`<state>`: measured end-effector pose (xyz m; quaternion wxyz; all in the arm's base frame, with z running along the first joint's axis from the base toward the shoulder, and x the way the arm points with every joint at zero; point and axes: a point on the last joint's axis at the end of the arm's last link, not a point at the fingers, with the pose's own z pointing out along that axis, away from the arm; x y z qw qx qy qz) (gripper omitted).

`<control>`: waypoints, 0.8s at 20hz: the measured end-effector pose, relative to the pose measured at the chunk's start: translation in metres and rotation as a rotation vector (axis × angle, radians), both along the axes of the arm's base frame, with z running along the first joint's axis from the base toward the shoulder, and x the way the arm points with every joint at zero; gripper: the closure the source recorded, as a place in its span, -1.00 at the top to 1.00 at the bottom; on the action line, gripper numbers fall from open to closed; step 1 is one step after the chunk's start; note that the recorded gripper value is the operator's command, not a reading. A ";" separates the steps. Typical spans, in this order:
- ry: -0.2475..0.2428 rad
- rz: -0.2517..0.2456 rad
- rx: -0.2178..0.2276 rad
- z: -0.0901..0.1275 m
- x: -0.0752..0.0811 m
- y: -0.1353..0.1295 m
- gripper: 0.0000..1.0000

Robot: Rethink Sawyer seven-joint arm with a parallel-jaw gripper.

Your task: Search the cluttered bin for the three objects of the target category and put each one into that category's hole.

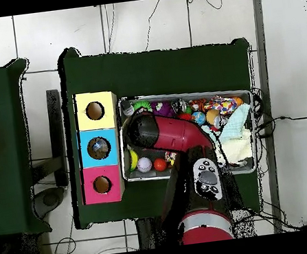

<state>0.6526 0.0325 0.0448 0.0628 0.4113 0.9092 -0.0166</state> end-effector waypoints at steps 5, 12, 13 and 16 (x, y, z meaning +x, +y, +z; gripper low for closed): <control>-0.013 0.001 -0.007 -0.010 0.000 -0.002 1.00; -0.013 -0.003 -0.008 -0.011 0.000 -0.004 1.00; -0.013 -0.004 -0.008 -0.011 0.000 -0.005 1.00; -0.014 -0.003 -0.008 -0.012 0.000 -0.005 1.00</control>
